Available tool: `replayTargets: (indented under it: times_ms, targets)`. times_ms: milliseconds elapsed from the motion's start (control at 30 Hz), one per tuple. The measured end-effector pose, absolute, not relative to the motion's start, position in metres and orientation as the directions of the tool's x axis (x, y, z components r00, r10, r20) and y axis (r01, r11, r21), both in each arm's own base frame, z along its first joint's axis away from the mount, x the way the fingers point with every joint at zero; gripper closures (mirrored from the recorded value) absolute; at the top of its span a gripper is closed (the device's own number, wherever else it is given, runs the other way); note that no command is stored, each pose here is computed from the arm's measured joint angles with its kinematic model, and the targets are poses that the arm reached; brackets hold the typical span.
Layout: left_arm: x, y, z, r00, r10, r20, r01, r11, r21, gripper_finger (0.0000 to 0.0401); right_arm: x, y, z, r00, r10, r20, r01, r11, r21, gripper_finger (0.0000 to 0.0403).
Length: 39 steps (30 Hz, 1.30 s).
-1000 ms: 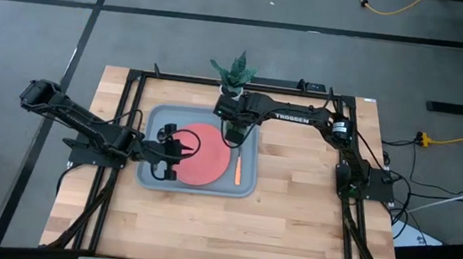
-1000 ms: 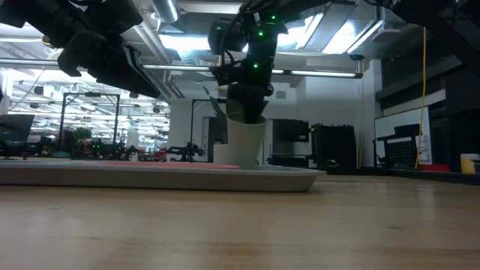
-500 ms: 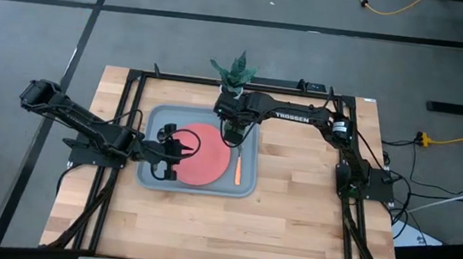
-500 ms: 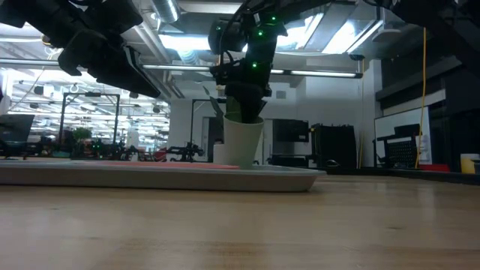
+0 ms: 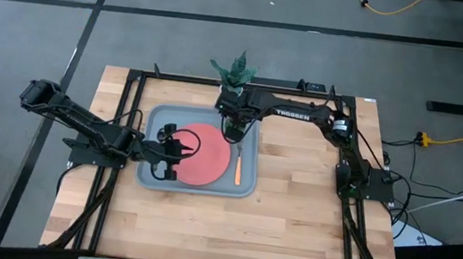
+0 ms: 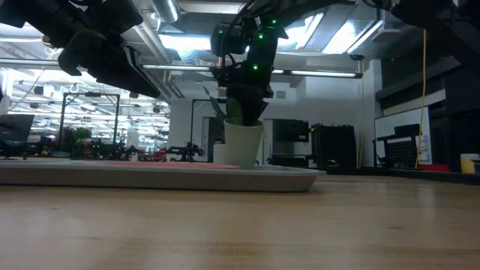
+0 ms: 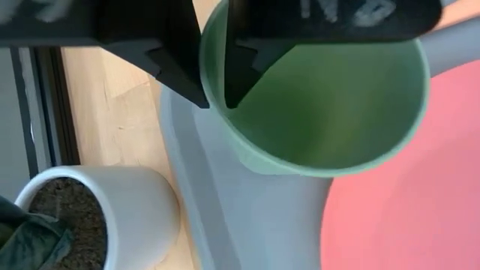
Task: Pick and place plate/cup/fork/spoon on tray
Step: Put the green cup on the blue tray above the plate, then adjust the blue tray
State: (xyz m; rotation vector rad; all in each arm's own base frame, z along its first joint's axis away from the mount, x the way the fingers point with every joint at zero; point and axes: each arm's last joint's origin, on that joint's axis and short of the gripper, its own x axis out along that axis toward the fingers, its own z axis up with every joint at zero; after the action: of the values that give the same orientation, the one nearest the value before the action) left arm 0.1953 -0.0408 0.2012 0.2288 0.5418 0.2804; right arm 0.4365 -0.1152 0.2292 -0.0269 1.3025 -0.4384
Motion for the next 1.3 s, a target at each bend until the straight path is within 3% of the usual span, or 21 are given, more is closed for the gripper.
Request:
replayTargets:
  times_ms: [600, 933, 1300]
  targets:
    - [0.195, -0.041, 0.201, 0.820, 0.321, -0.473, -0.201, 0.937, 0.286, 0.0348, 0.434, -0.122, 0.231, 0.167, -0.387, -0.907, 0.315, 0.893, -0.323, 0.0329]
    - [0.195, -0.041, 0.201, 0.820, 0.321, -0.473, -0.201, 0.937, 0.286, 0.0348, 0.434, -0.122, 0.260, 0.191, -0.401, -0.896, 0.328, 0.886, -0.327, 0.0329]
    - [0.195, -0.039, 0.201, 0.808, 0.361, -0.465, -0.266, 0.929, 0.258, 0.0348, 0.407, -0.092, 0.310, 0.032, -0.293, -0.956, 0.434, 0.865, -0.251, 0.0329]
